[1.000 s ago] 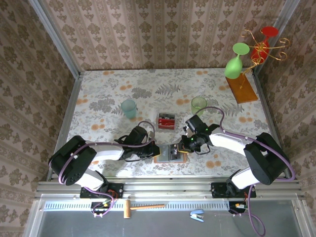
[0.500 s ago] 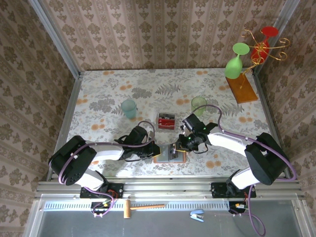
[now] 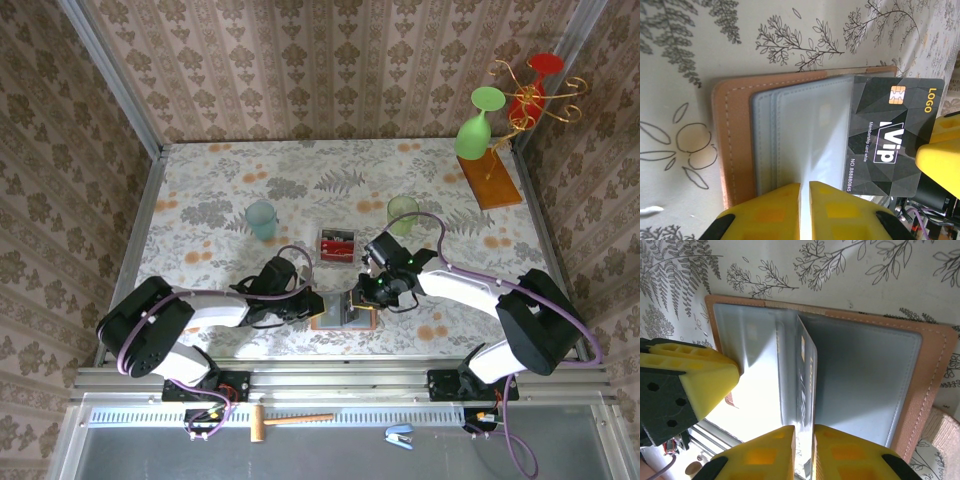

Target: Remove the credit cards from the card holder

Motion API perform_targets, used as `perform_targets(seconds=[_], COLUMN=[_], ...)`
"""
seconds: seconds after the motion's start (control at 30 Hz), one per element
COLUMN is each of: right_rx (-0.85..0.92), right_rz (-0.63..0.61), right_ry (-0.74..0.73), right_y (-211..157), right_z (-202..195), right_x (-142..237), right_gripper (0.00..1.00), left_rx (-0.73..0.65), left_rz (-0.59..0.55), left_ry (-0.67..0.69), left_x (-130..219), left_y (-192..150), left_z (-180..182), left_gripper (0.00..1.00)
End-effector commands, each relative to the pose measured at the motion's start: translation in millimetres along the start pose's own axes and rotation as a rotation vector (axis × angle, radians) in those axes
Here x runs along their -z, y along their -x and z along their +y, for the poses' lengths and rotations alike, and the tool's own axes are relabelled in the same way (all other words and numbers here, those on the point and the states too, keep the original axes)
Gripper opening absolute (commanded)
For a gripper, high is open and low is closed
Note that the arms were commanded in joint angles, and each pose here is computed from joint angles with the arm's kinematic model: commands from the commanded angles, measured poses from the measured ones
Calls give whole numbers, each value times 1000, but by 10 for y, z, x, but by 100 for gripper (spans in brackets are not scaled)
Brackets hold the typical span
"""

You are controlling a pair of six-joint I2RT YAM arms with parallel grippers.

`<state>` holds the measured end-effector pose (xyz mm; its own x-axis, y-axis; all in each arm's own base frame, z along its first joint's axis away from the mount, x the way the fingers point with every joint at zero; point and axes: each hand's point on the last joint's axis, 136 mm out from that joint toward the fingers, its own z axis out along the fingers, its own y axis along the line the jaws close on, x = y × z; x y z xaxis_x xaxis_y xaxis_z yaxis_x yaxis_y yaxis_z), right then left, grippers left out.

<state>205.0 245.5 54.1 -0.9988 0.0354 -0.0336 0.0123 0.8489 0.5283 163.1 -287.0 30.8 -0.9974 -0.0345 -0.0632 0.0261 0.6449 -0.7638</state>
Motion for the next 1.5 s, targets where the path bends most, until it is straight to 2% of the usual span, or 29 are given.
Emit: perform_targets(seconds=[0.0,0.63,0.97,1.2,1.33,1.47], right_rx=[-9,6,115,345,532,736], right_rz=[-22,-46,-49,-39,-50,-9], right_ry=[-15,-31,-97,-132,-181,-254], right_y=[27,19,51,113,204,286], right_z=[59,100,117,202,214,196], right_x=[87,155,352,499,598,658], right_gripper=[16,6,0,0,0,0], left_rx=[3,2,6,11,13,20], left_rz=[-6,-28,-70,-87,-98,-111], left_ry=[-23,-55,-47,-36,-27,-18], left_x=[42,135,253,325,366,411], left_y=[-3,25,100,126,133,132], left_z=[-15,-29,4,39,59,82], left_gripper=[13,14,14,15,15,16])
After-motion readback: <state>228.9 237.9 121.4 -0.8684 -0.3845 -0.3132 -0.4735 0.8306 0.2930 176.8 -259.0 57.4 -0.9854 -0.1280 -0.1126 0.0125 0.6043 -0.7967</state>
